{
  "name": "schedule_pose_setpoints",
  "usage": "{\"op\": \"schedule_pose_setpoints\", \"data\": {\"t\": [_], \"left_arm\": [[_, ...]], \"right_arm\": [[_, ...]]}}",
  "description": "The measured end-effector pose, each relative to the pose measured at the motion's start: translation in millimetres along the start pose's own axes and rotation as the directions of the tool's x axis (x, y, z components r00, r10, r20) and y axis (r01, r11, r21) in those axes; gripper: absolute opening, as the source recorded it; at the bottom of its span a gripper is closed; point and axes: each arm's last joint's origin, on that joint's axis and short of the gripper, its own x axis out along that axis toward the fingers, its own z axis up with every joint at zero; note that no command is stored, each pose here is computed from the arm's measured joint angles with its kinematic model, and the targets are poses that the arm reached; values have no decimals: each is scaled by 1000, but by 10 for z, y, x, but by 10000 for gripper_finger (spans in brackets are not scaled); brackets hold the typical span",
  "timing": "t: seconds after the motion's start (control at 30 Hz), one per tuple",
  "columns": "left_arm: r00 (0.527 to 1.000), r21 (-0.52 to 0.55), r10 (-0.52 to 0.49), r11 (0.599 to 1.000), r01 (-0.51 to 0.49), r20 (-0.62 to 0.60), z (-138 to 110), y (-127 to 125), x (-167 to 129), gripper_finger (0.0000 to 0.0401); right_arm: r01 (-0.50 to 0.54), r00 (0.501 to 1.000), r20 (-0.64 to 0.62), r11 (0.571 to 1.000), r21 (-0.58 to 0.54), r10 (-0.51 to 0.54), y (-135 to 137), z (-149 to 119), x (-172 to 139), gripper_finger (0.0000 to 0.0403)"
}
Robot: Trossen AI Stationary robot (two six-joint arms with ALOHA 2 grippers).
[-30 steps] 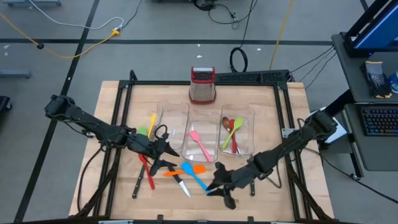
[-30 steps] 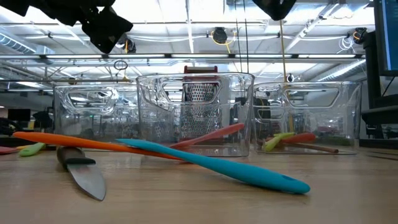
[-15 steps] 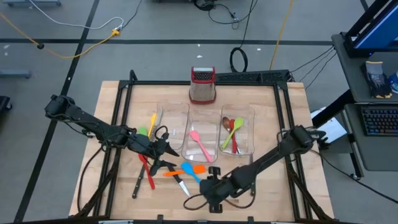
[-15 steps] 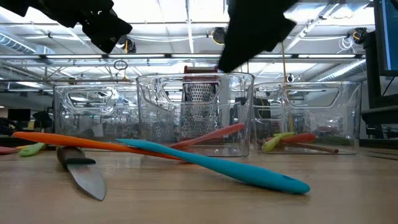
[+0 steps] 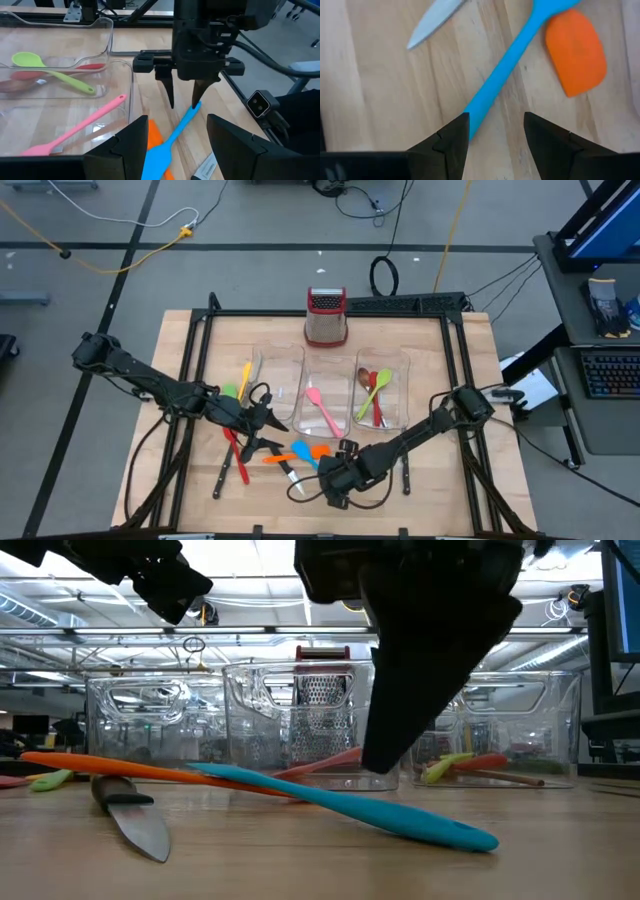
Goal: Pick & Place Kitchen Items
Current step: Put the blue spatula into the middle transparent bin
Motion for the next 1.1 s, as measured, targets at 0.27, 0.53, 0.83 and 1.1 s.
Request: {"op": "schedule_pose_setpoints", "data": {"t": [0.27,0.53,0.83,1.1], "left_arm": [[1000,0,0,1000,0,-1,-1,0,0,207],[1000,0,1,1000,-1,-10,-10,1,0,207],[1000,0,2,1000,-2,-14,-13,2,0,207],[1000,2,-4,1000,4,-16,-17,-13,-1,207]], "right_arm": [[-14,1000,13,996,91,13,-9,32,3,187],[-46,998,-40,980,193,55,101,-87,-71,187],[-8,999,-36,955,296,20,209,-228,-32,187],[38,997,56,944,327,-59,157,-161,-27,187]]}}
